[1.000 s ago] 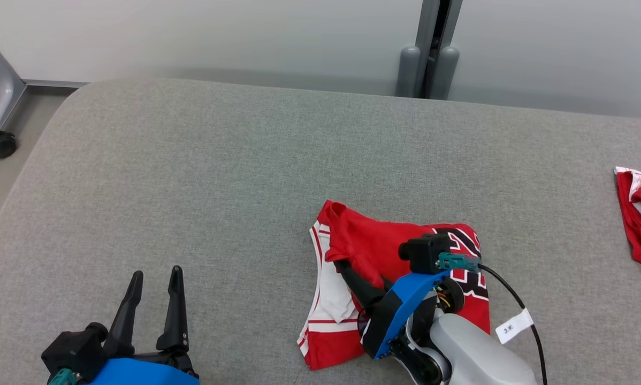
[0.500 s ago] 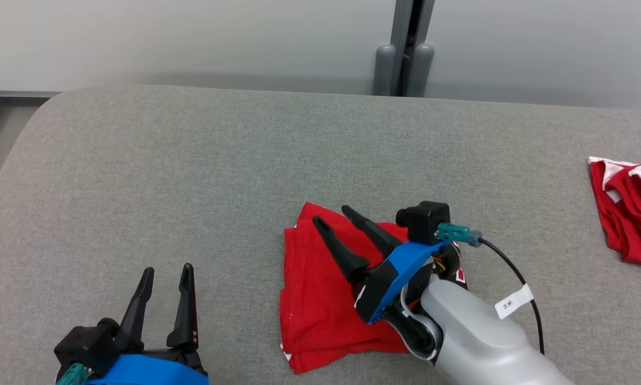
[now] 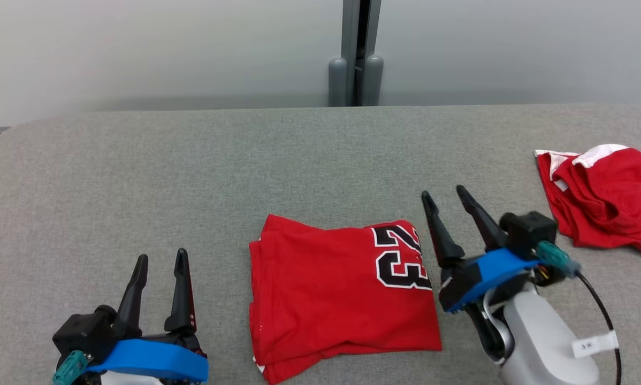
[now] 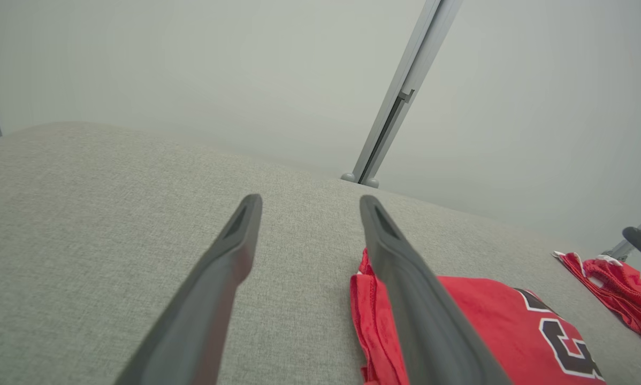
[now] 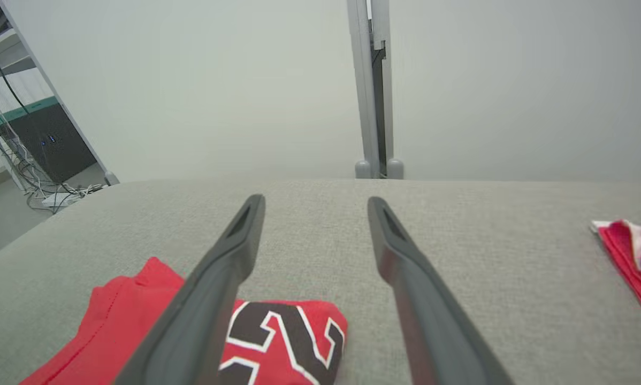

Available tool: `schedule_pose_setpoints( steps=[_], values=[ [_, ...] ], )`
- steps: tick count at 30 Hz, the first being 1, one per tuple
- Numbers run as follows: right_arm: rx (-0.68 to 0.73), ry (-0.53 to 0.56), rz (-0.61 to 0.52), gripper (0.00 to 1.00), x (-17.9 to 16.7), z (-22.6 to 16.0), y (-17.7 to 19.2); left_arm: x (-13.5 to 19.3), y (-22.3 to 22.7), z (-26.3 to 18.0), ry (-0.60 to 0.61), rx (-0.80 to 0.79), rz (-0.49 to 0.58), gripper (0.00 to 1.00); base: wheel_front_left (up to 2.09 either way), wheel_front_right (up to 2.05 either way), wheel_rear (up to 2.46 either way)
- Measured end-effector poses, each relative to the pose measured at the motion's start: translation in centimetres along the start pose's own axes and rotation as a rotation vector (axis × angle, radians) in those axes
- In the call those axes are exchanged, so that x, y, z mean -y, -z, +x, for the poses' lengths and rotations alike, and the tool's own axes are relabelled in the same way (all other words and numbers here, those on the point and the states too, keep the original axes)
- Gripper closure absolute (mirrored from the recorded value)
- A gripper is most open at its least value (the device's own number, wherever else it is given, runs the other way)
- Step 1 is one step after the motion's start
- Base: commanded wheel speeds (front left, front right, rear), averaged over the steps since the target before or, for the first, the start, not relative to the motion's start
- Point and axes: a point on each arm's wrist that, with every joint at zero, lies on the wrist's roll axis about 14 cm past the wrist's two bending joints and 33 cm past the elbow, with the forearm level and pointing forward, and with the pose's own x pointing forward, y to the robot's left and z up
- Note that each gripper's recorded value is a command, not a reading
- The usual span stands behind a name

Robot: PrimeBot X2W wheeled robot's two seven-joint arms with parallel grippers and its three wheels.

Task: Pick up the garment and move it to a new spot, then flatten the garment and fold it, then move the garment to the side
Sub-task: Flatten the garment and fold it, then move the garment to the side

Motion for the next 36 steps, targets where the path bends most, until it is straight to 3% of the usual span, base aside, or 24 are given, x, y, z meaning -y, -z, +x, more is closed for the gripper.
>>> schedule_pose_setpoints(
  steps=[4, 13, 36],
  values=[
    [0.013, 0.096, -0.023, 0.0, 2.7, -3.3, 0.4, -0.4, 0.6, -0.4, -0.018, -0.014, -0.001, 0.0, 0.0, 0.0, 0.0],
    [0.011, 0.197, -0.015, 0.0, 4.8, -8.4, 0.9, -2.3, 1.7, -1.9, -0.085, -0.037, 0.01, 0.0, 0.0, 0.0, 0.0],
    [-0.018, 0.209, -0.011, 0.0, 4.7, -9.9, 1.5, -2.5, 2.0, -2.4, -0.081, -0.029, 0.021, 0.0, 0.0, 0.0, 0.0]
  ],
)
